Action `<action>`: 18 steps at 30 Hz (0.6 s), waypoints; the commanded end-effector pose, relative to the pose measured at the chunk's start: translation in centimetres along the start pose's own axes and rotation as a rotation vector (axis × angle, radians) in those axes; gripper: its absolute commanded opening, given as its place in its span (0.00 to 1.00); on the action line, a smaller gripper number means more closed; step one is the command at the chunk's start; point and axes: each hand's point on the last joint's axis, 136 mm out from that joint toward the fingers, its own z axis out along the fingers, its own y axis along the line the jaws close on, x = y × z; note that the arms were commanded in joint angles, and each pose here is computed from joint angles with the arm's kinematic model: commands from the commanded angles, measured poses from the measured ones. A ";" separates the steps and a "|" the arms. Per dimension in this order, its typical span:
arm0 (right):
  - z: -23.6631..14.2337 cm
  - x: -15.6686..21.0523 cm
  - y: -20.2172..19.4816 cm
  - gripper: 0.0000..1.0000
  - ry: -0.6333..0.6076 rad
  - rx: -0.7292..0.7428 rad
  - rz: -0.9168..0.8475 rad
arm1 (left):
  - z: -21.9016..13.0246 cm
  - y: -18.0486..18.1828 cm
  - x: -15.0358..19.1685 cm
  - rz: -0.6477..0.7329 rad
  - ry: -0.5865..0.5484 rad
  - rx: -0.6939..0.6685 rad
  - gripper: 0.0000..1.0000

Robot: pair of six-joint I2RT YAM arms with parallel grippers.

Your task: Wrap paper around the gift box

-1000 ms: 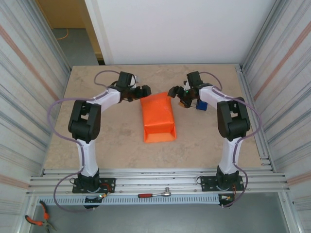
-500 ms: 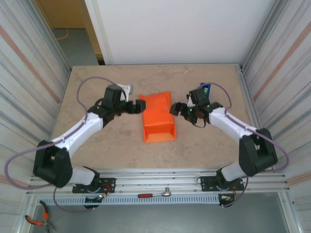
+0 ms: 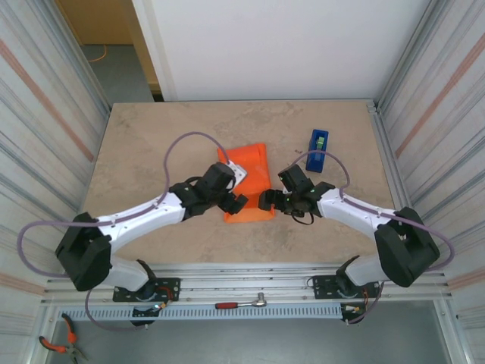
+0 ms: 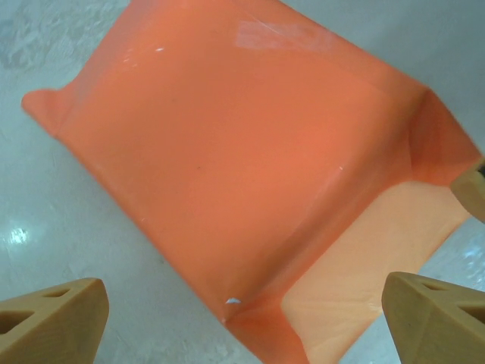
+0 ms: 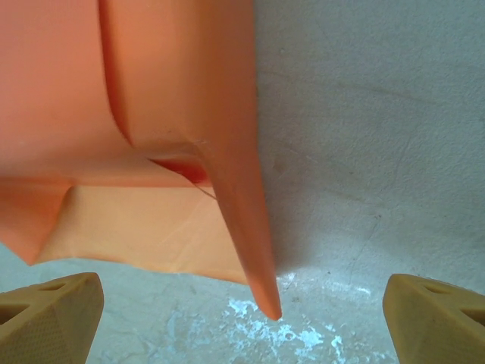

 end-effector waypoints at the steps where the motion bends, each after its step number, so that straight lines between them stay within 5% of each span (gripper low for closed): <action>1: 0.6 -0.6 -0.1 0.93 -0.028 0.021 0.018 | 0.6 1.1 -0.4 0.222 0.019 -0.118 0.94; 18: 1.9 0.3 -1.2 0.90 0.011 0.033 0.042 | 4.0 0.9 0.6 0.344 0.033 -0.174 0.94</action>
